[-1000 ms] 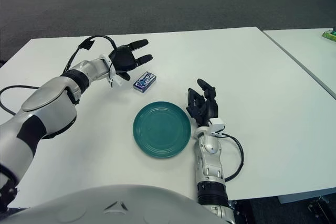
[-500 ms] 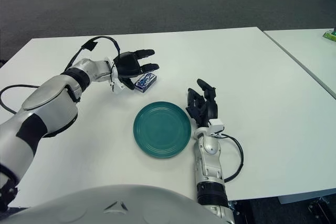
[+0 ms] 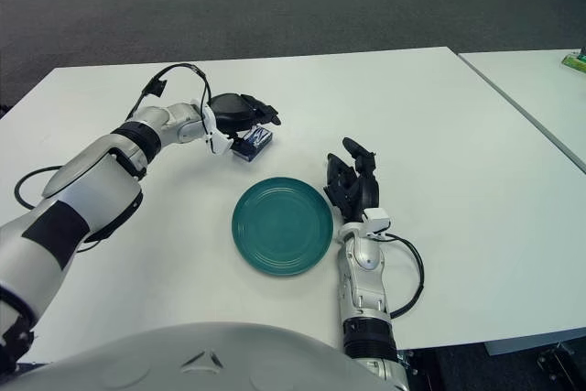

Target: Put the gum into the plate.

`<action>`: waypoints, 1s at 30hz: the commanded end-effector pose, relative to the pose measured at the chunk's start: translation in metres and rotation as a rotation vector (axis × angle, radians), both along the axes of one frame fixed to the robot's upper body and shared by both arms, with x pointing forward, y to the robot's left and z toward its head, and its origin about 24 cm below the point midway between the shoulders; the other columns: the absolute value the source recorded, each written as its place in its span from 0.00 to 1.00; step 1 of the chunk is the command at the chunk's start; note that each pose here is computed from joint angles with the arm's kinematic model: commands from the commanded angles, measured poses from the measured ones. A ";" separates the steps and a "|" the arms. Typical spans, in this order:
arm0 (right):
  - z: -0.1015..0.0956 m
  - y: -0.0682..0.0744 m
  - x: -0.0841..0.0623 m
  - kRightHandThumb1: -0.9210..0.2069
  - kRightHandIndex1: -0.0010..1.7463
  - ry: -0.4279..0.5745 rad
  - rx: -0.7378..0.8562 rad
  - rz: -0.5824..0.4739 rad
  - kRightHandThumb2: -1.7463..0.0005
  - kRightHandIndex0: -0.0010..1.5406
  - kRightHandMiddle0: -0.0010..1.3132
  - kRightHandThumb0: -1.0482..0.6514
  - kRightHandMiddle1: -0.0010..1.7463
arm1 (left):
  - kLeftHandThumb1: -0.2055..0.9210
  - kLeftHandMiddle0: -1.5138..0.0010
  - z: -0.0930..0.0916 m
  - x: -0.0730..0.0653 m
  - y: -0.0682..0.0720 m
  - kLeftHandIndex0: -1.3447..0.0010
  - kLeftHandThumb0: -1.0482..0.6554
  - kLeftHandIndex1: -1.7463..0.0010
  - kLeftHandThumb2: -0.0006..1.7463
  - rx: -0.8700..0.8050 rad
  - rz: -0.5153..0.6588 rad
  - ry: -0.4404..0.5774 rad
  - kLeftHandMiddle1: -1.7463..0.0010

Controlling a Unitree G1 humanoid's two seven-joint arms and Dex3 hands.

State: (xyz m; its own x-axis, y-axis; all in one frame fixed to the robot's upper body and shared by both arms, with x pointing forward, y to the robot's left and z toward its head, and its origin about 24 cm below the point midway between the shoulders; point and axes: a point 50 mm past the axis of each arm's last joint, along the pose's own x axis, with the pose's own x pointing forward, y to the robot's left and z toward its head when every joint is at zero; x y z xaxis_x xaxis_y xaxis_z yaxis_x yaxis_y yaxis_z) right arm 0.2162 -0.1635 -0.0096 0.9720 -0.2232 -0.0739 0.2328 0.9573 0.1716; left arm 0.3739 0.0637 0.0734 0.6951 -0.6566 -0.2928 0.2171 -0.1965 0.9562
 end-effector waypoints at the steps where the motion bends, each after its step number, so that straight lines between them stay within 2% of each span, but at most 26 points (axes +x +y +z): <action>1: -0.042 0.001 -0.029 0.04 0.30 0.254 0.064 -0.017 0.66 0.26 0.02 0.33 0.48 | 1.00 0.58 -0.005 -0.001 0.006 0.80 0.07 0.39 0.46 -0.038 0.048 0.051 0.81; 2: -0.042 0.001 -0.029 0.04 0.30 0.254 0.064 -0.017 0.66 0.26 0.02 0.33 0.48 | 1.00 0.60 -0.006 -0.001 0.006 0.80 0.07 0.38 0.46 -0.045 0.053 0.059 0.74; 3: -0.042 0.001 -0.029 0.04 0.30 0.252 0.063 -0.015 0.66 0.26 0.02 0.33 0.47 | 1.00 0.61 -0.007 -0.001 0.007 0.80 0.07 0.38 0.46 -0.053 0.061 0.067 0.72; 4: -0.042 0.001 -0.029 0.04 0.29 0.251 0.062 -0.013 0.65 0.26 0.02 0.33 0.47 | 1.00 0.62 -0.007 -0.001 0.007 0.79 0.07 0.36 0.47 -0.059 0.066 0.072 0.62; 5: -0.042 0.001 -0.029 0.04 0.29 0.249 0.062 -0.011 0.65 0.26 0.02 0.33 0.47 | 1.00 0.63 -0.008 -0.001 0.007 0.79 0.08 0.35 0.47 -0.065 0.071 0.076 0.60; 7: -0.042 0.000 -0.029 0.04 0.29 0.248 0.061 -0.008 0.65 0.26 0.02 0.33 0.47 | 1.00 0.64 -0.008 -0.002 0.007 0.79 0.08 0.32 0.48 -0.074 0.076 0.079 0.49; 11: -0.041 0.000 -0.029 0.04 0.29 0.243 0.054 -0.001 0.64 0.25 0.02 0.33 0.47 | 1.00 0.64 -0.011 -0.002 0.008 0.79 0.07 0.29 0.49 -0.074 0.086 0.086 0.40; 13: -0.041 0.000 -0.028 0.04 0.29 0.241 0.052 0.002 0.64 0.25 0.02 0.33 0.47 | 1.00 0.64 -0.011 -0.002 0.009 0.79 0.07 0.29 0.50 -0.072 0.089 0.089 0.38; 16: -0.041 -0.001 -0.028 0.03 0.29 0.239 0.049 0.004 0.64 0.25 0.02 0.33 0.47 | 1.00 0.64 -0.012 -0.003 0.009 0.80 0.06 0.26 0.52 -0.070 0.088 0.090 0.29; 25: -0.041 -0.003 -0.027 0.00 0.29 0.236 0.040 0.011 0.65 0.26 0.00 0.32 0.47 | 1.00 0.65 -0.012 -0.003 0.009 0.80 0.06 0.18 0.52 -0.056 0.088 0.092 0.12; 28: -0.041 -0.004 -0.026 0.00 0.29 0.235 0.045 0.010 0.66 0.27 0.00 0.32 0.47 | 1.00 0.66 -0.013 -0.003 0.009 0.80 0.06 0.17 0.52 -0.052 0.088 0.089 0.11; 30: -0.041 -0.004 -0.026 0.00 0.30 0.235 0.049 0.009 0.66 0.27 0.00 0.32 0.48 | 1.00 0.68 -0.013 -0.003 0.009 0.80 0.07 0.18 0.51 -0.055 0.086 0.088 0.16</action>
